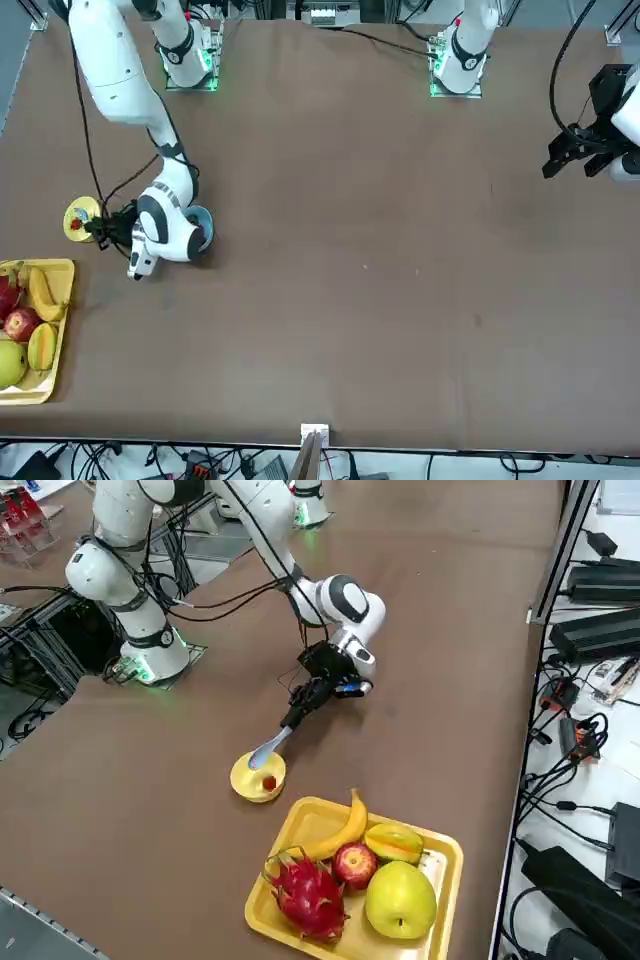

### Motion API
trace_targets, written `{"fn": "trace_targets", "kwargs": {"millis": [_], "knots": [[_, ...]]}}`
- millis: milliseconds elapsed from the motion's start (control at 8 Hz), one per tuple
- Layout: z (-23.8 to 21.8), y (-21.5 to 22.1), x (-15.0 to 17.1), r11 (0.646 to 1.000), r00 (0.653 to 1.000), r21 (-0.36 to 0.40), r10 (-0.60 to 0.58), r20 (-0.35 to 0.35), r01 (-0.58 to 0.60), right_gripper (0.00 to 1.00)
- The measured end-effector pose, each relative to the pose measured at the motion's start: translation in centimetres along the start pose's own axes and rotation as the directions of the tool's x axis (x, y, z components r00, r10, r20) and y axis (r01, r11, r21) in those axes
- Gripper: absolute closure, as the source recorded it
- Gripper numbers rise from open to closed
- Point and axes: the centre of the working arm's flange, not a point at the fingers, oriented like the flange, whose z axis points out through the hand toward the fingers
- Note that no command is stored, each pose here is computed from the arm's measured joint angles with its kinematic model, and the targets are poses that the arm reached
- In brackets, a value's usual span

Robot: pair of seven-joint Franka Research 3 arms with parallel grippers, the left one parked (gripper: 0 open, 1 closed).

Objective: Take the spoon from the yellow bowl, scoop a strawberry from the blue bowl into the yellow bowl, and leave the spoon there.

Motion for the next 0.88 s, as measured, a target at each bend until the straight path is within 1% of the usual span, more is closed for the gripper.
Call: {"fn": "trace_targets", "kwargs": {"millis": [250, 500, 625, 750, 875], "knots": [[0.2, 0.25, 0.08, 0.999, 1.0, 0.015, -0.029, -0.001, 0.029, 0.89], [-0.09, 0.4, 0.03, 0.998, 1.0, 0.06, 0.001, -0.005, -0.001, 0.89], [-0.18, 0.64, -0.03, 0.996, 0.999, 0.074, 0.051, -0.002, -0.051, 0.89], [0.0, 0.78, -0.06, 0.988, 0.991, 0.078, 0.131, 0.008, -0.131, 0.89], [0.46, 0.73, 0.04, 0.973, 0.976, 0.081, 0.217, 0.021, -0.218, 0.89]]}}
